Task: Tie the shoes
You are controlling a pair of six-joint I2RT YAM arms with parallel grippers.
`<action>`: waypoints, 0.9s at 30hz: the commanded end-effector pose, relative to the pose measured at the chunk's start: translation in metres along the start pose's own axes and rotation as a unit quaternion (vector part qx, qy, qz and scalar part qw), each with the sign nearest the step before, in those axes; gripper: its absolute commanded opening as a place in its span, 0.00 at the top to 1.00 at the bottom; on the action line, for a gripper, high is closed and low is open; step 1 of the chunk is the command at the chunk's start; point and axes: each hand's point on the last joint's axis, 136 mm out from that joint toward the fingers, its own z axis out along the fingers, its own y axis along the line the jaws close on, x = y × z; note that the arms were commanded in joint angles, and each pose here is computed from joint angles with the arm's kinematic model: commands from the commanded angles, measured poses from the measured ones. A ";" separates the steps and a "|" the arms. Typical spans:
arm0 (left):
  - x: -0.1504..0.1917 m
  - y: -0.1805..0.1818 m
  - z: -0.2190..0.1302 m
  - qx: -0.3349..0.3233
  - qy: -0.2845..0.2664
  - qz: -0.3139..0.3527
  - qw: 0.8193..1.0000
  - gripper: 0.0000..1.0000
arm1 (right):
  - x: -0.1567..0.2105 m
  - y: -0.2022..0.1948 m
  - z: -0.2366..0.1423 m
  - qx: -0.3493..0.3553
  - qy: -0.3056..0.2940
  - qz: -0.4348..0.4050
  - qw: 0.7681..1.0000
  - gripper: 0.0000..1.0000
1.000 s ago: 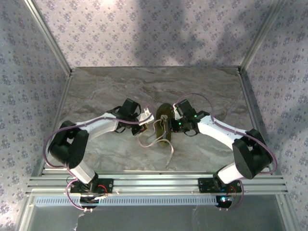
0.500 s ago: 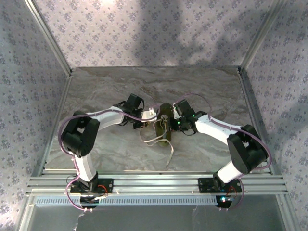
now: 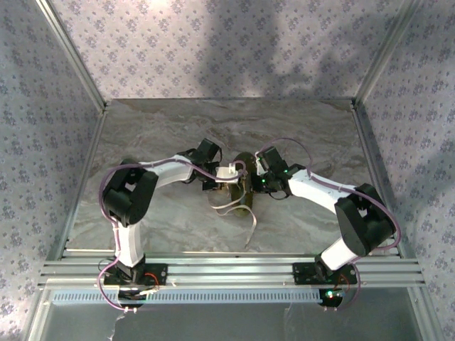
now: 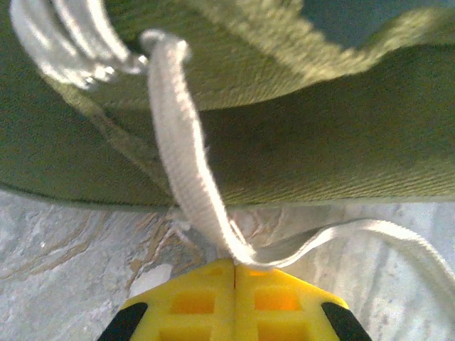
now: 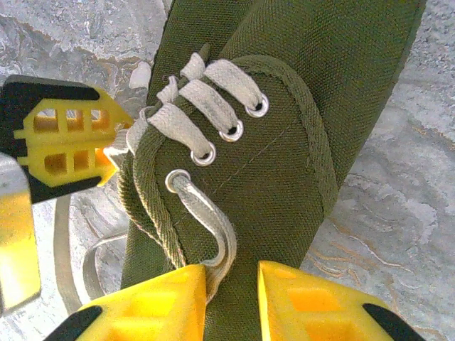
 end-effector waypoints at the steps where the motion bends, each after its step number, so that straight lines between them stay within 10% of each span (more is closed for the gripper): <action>1: -0.016 -0.013 -0.012 0.018 -0.046 0.012 0.999 1.00 | 0.005 -0.005 0.000 0.004 0.003 0.007 1.000 0.75; 27: -0.049 -0.017 -0.042 0.007 -0.140 0.015 0.990 1.00 | -0.008 0.016 -0.033 -0.037 -0.025 -0.009 0.999 0.72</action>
